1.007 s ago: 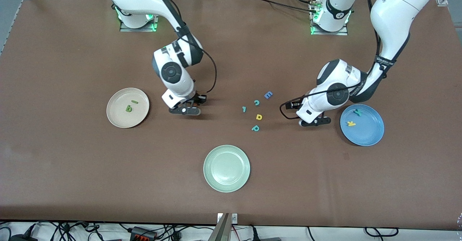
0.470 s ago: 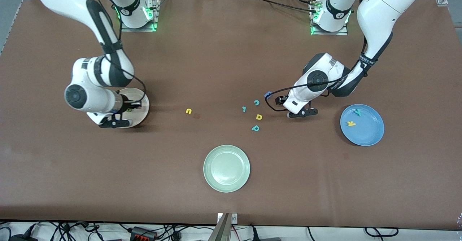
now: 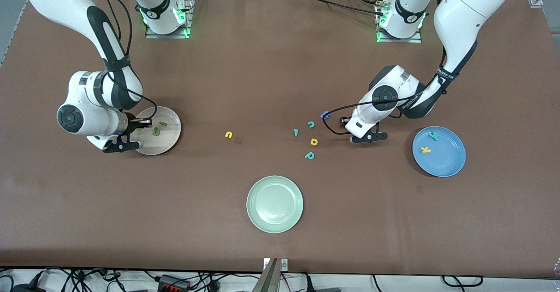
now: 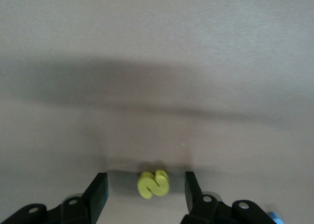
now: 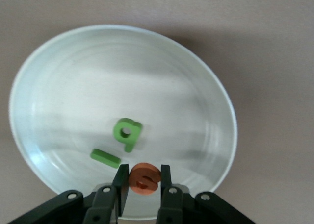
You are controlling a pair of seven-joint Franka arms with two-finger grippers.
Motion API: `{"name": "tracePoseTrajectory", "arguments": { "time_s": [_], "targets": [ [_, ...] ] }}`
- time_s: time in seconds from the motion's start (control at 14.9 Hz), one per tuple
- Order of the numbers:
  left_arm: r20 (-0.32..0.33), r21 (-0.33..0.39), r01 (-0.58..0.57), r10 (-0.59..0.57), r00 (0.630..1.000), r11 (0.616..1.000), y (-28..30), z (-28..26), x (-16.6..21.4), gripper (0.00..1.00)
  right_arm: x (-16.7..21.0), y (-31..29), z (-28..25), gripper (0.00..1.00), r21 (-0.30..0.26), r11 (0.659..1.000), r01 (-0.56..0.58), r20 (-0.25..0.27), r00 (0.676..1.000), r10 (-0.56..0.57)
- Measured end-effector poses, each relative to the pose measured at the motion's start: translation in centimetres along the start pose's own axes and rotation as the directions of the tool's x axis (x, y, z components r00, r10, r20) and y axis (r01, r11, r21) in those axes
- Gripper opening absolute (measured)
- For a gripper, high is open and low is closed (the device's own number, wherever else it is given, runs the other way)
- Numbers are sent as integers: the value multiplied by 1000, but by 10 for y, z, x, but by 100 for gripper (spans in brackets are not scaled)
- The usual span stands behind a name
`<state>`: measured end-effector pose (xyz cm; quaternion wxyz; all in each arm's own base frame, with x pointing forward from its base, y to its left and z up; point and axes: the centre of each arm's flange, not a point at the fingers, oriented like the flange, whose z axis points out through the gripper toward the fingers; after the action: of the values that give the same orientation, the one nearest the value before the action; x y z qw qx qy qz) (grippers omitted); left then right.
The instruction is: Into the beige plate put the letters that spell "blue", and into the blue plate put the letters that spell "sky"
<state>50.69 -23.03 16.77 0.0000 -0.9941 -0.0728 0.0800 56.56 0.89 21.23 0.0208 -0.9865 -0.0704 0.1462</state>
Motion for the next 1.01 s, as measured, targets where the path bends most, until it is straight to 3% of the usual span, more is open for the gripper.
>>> {"name": "tracePoseTrajectory", "arguments": {
  "time_s": [0.13, 0.2, 0.34, 0.47, 0.67, 0.87, 1.01],
  "targets": [
    [-5, -6, 0, 0, 1000, 1000, 1, 0, 1, 58, 0, 4, 4, 30, -2, 1000, -1, 5, 1000, 1],
    [-6, -5, 1, -1, 1000, 1000, 1, 0, 0, 58, 1, 6, 7, 35, -2, 1000, -5, 3, 1000, 5],
    [-10, -5, 4, -4, 1000, 1000, 2, -2, 0, 43, 5, 11, 9, 49, -7, 1000, -8, -20, 1000, 8],
    [-14, -8, 4, -4, 1000, 1000, 4, -4, 0, 27, 10, 4, 2, 71, -10, 1000, 5, -41, 999, -5],
    [-14, -8, 7, -7, 1000, 1000, 4, -4, 0, 28, 29, -49, -22, 99, -24, 995, 94, -93, 991, -96],
    [-17, -6, 13, -13, 1000, 1000, 1, -6, 3, 28, 44, -142, -47, 100, -65, 972, 227, -145, 961, -234],
    [-4, 47, 14, -14, 1000, 999, -9, -19, 17, 28, 44, -198, -47, 100, -87, 953, 290, -152, 942, -300]
  ]
}}
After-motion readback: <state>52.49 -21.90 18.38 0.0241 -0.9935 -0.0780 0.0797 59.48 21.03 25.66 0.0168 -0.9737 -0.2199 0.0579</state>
